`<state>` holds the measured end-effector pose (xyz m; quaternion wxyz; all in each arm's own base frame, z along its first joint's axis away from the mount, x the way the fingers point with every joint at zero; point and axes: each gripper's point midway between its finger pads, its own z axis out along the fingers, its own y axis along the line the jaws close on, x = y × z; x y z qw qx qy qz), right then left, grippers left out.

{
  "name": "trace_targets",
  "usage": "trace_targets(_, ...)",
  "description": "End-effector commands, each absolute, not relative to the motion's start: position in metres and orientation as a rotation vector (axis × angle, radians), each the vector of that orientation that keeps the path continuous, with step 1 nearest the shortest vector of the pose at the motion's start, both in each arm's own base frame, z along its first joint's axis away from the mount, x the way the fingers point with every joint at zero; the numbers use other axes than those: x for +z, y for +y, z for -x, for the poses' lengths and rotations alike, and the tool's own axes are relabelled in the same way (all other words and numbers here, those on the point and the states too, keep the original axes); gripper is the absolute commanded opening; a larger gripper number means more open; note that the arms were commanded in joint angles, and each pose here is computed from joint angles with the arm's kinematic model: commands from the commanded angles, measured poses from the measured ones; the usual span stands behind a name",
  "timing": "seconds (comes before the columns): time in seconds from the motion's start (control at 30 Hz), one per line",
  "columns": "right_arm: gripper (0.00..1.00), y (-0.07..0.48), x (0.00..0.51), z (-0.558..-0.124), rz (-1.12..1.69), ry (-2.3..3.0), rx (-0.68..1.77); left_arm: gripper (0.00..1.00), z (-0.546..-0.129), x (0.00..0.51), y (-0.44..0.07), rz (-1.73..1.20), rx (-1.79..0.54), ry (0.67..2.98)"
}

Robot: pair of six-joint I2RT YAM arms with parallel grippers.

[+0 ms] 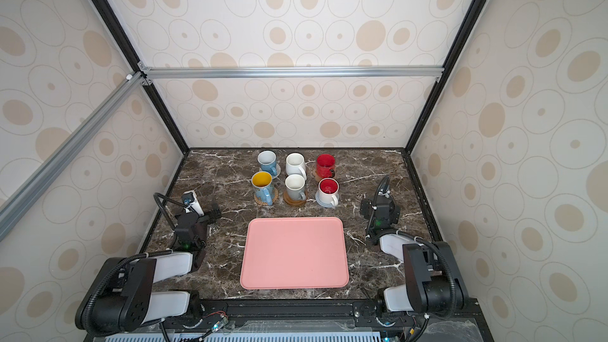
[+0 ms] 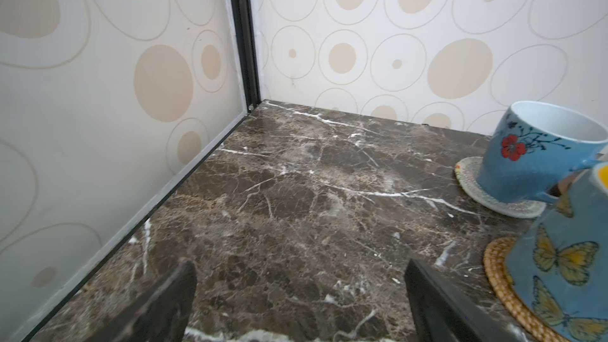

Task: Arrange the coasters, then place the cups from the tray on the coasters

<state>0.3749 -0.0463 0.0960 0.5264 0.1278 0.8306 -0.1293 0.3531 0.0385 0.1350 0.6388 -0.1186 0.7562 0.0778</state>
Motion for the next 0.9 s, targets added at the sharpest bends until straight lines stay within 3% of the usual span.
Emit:
trace_targets(0.0,1.00,-0.039,0.104,-0.381,-0.275,1.917,-0.233,1.00,-0.356,0.137,0.037,0.237,0.160,1.732)
trace_targets(0.23,1.00,-0.021,0.089,-0.390,-0.144,1.904,-0.164,1.00,-0.352,0.137,0.041,0.260,0.158,1.720)
trace_targets(0.87,1.00,-0.018,0.088,-0.390,-0.136,1.947,-0.155,1.00,-0.347,0.145,0.025,0.153,0.101,1.681)
